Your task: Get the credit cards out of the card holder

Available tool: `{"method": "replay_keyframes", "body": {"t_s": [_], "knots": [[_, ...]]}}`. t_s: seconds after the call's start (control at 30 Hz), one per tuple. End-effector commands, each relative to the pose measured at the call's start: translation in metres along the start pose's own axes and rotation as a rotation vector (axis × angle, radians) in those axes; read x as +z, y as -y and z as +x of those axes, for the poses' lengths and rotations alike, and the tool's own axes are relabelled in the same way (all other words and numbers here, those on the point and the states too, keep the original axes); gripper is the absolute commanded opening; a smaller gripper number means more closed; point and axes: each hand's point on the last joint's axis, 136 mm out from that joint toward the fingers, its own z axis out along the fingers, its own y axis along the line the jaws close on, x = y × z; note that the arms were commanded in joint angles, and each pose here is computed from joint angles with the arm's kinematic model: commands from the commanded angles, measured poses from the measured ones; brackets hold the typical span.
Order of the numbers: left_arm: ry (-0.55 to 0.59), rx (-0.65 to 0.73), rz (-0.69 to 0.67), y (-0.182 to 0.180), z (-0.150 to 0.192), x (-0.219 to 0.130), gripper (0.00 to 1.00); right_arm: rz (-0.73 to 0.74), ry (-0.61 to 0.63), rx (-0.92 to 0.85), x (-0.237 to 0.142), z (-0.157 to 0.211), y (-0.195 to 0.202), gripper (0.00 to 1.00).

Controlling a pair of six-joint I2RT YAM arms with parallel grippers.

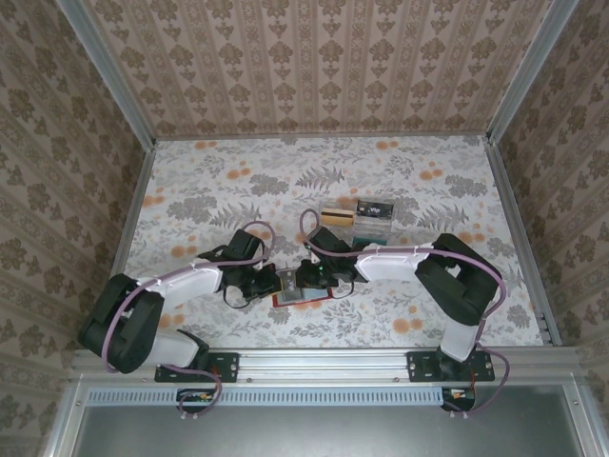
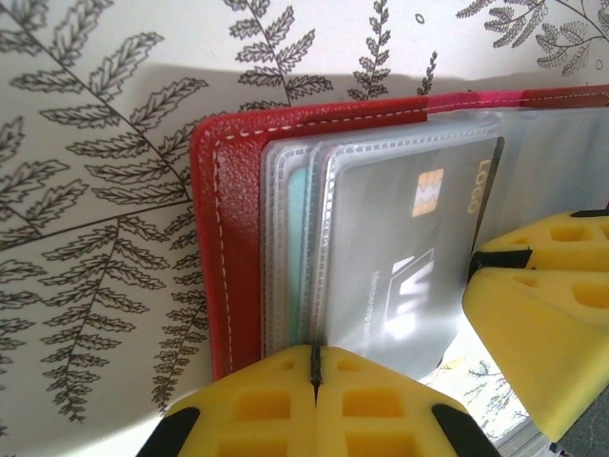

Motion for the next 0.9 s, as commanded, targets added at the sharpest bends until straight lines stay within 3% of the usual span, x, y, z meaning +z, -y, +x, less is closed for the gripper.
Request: {"method": "replay_keyframes", "body": {"t_s": [0.0,0.53,0.87], "knots": [[-0.034,-0.013,-0.075,-0.017,0.009,0.005,0.00,0.012,0.003,0.022,-0.003,0.001,0.007,0.19],[-0.042,0.005,-0.064,-0.011,0.008,0.007,0.00,-0.072,-0.037,0.038,0.007,0.005,-0.005,0.18],[-0.048,0.001,-0.085,-0.015,0.010,0.008,0.00,-0.039,-0.023,0.051,0.000,0.006,0.007,0.00]]}}
